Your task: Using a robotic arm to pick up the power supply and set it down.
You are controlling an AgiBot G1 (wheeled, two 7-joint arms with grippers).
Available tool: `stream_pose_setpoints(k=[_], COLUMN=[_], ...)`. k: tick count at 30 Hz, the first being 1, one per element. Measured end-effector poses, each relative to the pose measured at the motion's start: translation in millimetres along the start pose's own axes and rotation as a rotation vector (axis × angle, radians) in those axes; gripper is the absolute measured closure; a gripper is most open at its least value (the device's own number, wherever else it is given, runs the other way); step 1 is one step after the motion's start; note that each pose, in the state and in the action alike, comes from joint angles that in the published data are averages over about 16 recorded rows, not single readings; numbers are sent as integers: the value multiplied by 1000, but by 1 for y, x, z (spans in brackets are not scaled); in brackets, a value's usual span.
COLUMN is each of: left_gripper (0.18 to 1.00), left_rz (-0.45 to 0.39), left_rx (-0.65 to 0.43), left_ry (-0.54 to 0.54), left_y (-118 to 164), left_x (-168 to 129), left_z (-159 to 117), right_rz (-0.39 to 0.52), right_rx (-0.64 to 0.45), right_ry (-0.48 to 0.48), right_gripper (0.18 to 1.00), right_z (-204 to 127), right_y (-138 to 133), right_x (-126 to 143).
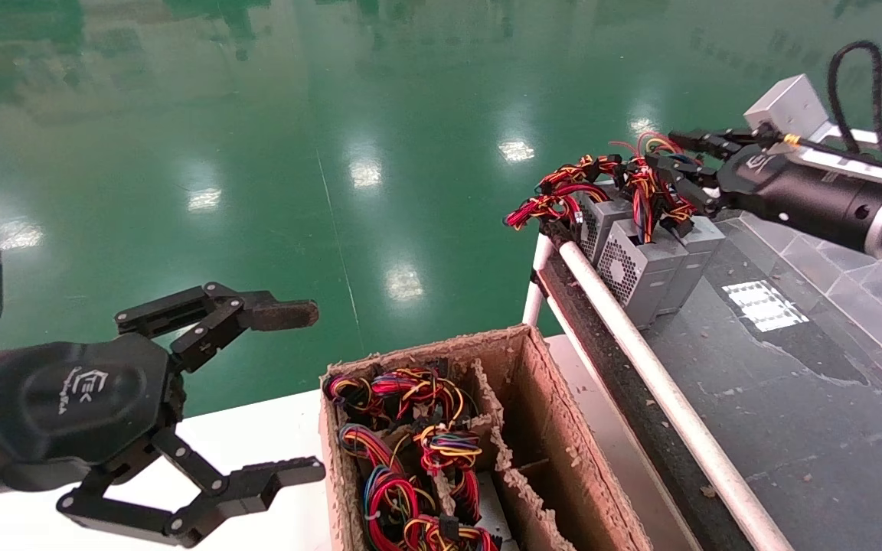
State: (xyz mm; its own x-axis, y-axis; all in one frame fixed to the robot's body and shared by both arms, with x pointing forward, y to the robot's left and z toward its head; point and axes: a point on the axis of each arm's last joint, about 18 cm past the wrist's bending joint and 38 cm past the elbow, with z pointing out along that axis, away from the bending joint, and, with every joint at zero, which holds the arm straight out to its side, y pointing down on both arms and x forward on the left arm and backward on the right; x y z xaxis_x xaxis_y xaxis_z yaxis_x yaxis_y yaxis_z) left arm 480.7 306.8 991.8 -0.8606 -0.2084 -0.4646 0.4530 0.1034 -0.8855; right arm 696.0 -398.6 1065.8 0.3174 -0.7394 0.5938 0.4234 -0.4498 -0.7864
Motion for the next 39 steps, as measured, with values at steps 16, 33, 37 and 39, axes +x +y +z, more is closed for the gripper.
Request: stream_pose_setpoints(k=[16,33,37,39], left_gripper=[184,184,184,184], left_rz=[0,0,0,0], left_rx=[0,0,0,0], left_ry=[0,0,0,0], left_y=[0,0,0,0], left_x=[0,0,0,0], left_z=[0,0,0,0], right_rz=[102,156,165,168], right_rx=[167,283,301,307], right_ry=[-25,-195,-243,-262], right_gripper=[505,229,200,195], right_z=[-26,-47,-54,-57], right_y=[-32,-43,-46,-47], right_x=[11,-29,-41,-46])
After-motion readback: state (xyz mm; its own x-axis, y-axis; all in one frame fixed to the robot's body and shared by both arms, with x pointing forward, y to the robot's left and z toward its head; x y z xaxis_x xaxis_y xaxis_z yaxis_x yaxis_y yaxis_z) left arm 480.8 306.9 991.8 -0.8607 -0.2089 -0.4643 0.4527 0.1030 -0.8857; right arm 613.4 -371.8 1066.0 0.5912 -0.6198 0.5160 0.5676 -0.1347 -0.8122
